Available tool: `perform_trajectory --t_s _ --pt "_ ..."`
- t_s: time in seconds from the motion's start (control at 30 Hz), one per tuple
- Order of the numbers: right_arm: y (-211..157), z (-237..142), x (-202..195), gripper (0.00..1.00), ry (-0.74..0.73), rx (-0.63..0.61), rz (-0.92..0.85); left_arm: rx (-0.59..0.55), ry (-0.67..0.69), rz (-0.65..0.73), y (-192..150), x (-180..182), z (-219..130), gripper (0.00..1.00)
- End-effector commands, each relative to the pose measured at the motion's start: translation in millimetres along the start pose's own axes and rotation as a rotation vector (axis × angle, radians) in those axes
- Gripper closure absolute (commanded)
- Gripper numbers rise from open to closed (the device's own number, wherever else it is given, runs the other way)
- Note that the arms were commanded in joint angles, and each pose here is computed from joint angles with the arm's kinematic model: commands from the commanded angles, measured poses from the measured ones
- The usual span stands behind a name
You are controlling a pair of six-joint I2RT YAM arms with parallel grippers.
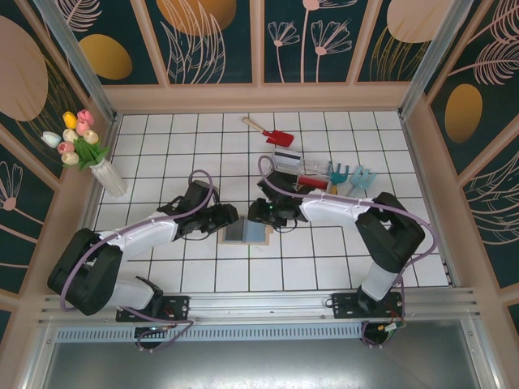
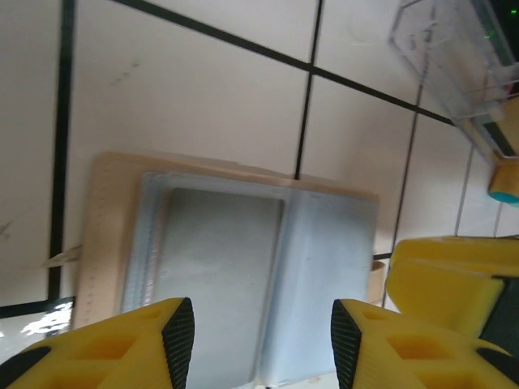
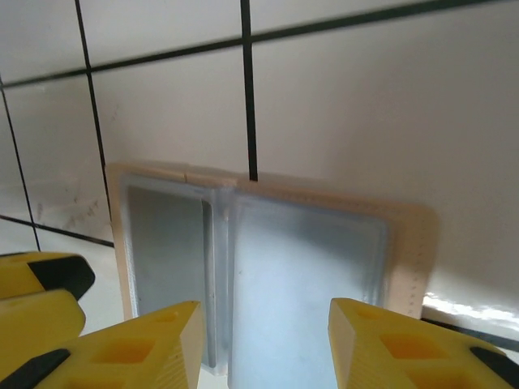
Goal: Take the credit cards out of the card holder
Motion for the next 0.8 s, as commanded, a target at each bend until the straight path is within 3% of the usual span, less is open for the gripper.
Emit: perform_trajectory --t_s 0.0,0.77 --pt "-5 9 4 0.54 -0.001 0.048 0.004 0.015 0.061 0.001 -4 12 4 0.49" --pt "-11 26 -11 0.54 -0.082 0.103 0.006 0.089 0.085 0.008 -9 21 21 0.46"
Point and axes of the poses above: each hand's point on the last joint's axis, 136 mm out from that joint toward the fingers, its own z axis out along the fingers, its own x axis along the line the jaws close on, y = z × x, the point moved 8 cm from there along -z, back along the fingers
